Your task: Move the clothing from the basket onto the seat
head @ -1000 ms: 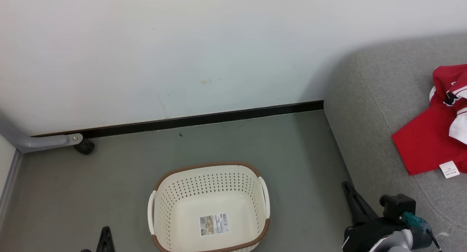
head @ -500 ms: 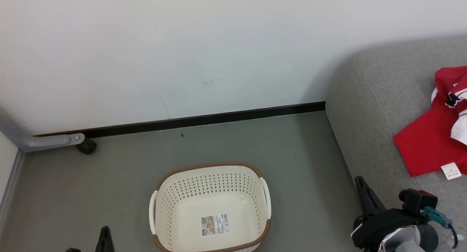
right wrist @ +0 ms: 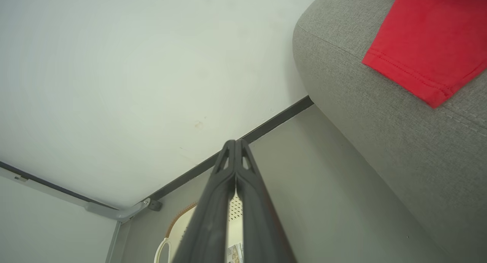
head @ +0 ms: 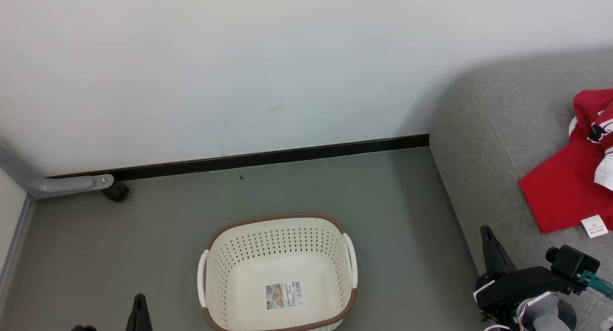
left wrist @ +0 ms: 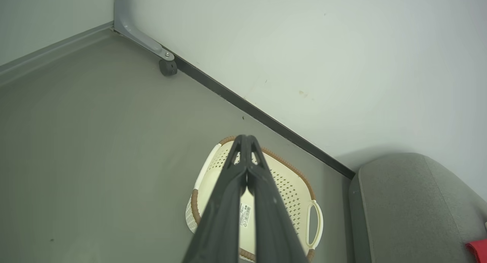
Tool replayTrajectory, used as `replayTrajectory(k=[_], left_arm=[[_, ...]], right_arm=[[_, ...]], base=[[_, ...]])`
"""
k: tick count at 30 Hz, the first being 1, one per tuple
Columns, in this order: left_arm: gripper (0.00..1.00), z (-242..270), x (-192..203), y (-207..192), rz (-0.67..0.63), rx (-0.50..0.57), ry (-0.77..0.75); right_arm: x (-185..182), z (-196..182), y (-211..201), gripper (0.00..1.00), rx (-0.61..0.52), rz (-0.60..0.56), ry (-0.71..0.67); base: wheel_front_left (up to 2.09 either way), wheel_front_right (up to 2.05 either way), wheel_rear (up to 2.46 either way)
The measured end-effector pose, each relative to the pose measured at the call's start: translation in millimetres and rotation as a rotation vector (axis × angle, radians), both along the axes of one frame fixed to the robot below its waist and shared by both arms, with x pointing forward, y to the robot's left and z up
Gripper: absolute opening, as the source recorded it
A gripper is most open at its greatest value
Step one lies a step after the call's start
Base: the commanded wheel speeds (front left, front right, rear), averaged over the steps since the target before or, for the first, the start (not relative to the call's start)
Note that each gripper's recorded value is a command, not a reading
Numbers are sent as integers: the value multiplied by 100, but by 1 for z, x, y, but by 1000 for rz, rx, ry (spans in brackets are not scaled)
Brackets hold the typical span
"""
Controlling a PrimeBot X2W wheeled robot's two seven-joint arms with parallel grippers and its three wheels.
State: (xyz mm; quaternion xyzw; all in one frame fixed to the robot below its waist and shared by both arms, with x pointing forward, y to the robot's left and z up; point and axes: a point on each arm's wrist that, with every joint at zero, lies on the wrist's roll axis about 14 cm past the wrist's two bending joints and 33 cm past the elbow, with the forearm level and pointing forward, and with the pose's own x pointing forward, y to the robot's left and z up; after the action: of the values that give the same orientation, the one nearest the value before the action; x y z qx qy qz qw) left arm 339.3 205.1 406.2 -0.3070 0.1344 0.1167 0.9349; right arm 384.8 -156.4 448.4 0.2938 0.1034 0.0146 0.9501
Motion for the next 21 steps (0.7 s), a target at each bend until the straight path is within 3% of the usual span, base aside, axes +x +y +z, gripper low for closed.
replayTrajectory(k=[21], left_arm=[[0,15,12,-6,47,-308,-62]], right_arm=[[1,8,-17,0,321,-109,18]], base=[[0,0,0]])
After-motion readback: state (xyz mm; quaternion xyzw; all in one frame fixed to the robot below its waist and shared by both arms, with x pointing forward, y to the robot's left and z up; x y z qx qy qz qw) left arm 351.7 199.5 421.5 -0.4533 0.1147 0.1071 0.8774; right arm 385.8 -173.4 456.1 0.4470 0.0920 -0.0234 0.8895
